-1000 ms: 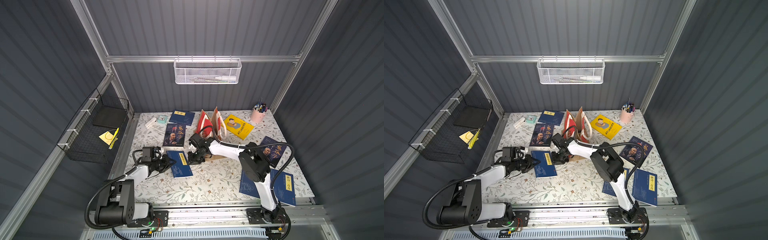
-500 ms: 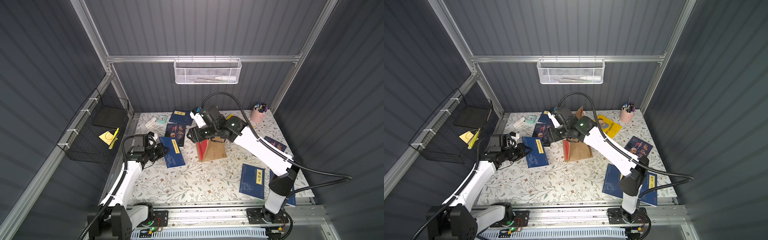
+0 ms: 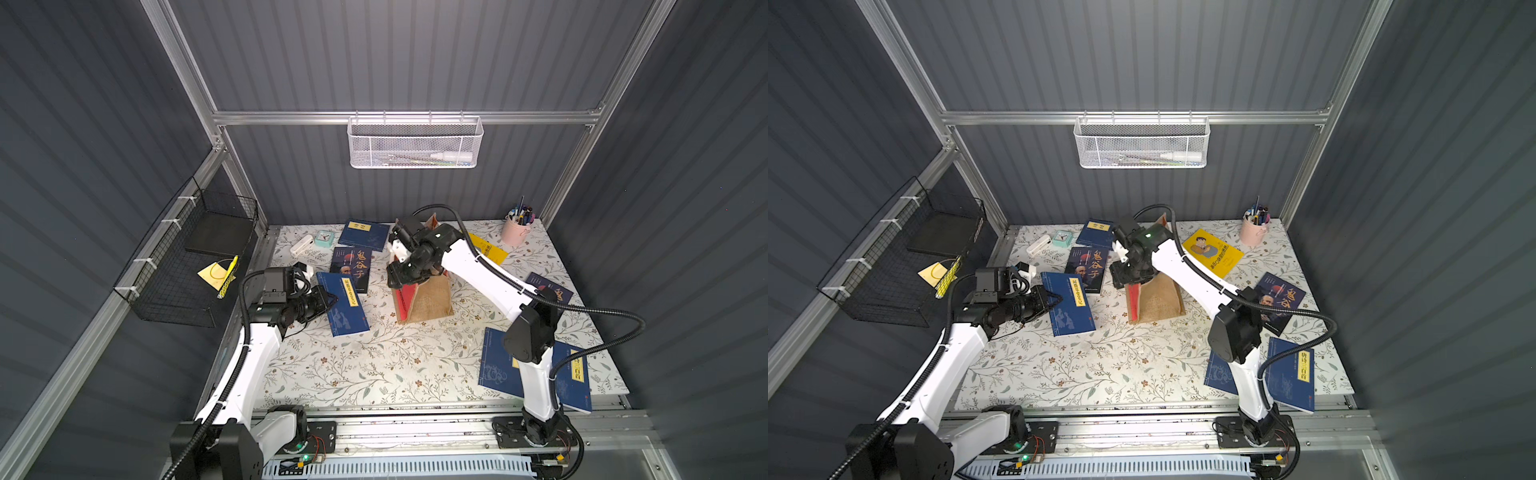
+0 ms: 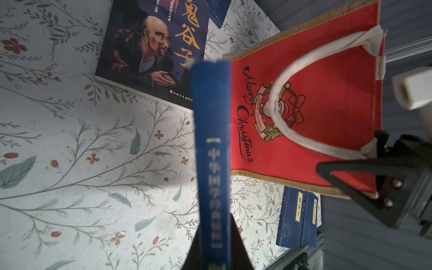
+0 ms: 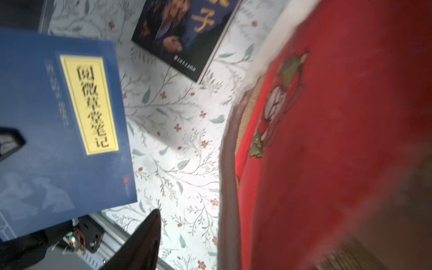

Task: Put the books into the canvas bag
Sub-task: Move the canvas bag to the center of the board, then place the book in the canvas bag, then move the canvas bag to the center of the board.

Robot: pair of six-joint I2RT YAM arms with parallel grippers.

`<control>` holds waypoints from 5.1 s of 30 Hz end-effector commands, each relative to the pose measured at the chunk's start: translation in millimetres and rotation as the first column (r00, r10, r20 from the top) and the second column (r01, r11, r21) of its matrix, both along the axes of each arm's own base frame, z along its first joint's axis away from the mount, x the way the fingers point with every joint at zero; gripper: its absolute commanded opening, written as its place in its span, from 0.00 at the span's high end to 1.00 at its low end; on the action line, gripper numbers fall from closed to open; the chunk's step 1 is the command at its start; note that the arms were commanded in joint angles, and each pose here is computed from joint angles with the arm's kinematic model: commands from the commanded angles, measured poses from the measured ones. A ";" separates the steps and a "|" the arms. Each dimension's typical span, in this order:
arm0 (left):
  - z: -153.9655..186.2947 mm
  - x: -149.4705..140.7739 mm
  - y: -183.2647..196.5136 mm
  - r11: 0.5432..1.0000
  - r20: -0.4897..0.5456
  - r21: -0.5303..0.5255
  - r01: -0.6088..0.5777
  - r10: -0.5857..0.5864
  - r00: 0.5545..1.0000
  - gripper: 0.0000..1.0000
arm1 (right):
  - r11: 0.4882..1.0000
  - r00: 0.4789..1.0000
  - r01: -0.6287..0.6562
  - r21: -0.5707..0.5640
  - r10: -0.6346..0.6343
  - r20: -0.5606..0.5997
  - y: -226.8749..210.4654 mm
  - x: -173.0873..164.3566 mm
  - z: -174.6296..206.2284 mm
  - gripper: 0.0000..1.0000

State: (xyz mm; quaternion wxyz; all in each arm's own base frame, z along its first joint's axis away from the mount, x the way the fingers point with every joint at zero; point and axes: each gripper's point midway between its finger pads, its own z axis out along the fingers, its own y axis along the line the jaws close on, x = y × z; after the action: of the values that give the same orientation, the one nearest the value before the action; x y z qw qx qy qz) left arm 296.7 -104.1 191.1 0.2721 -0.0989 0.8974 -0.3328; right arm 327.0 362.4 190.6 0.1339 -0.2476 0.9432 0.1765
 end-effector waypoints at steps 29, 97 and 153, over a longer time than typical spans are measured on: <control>185.4 38.6 -20.3 0.983 0.348 -0.171 0.068 -0.004 0.937 0.95 | 0.980 0.977 0.137 0.146 -0.158 0.143 -86.8 -30.4 138.2 0.29; 52.6 32.2 -160.5 0.820 -0.132 0.494 0.288 -0.257 0.957 1.00 | 0.958 0.978 0.207 0.199 -0.205 -0.032 -89.3 -29.0 41.6 1.00; 65.9 46.8 -104.4 0.897 -0.006 0.428 0.113 -0.122 0.993 0.29 | 0.953 0.970 0.242 0.181 -0.240 -0.032 -107.1 -9.8 43.6 1.00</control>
State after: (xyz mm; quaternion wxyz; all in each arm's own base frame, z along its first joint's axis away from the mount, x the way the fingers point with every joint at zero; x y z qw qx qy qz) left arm 347.5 -218.3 301.2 0.3229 0.0211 0.9278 -0.1857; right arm 307.4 257.8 224.1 0.1557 -0.1205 0.9502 0.2418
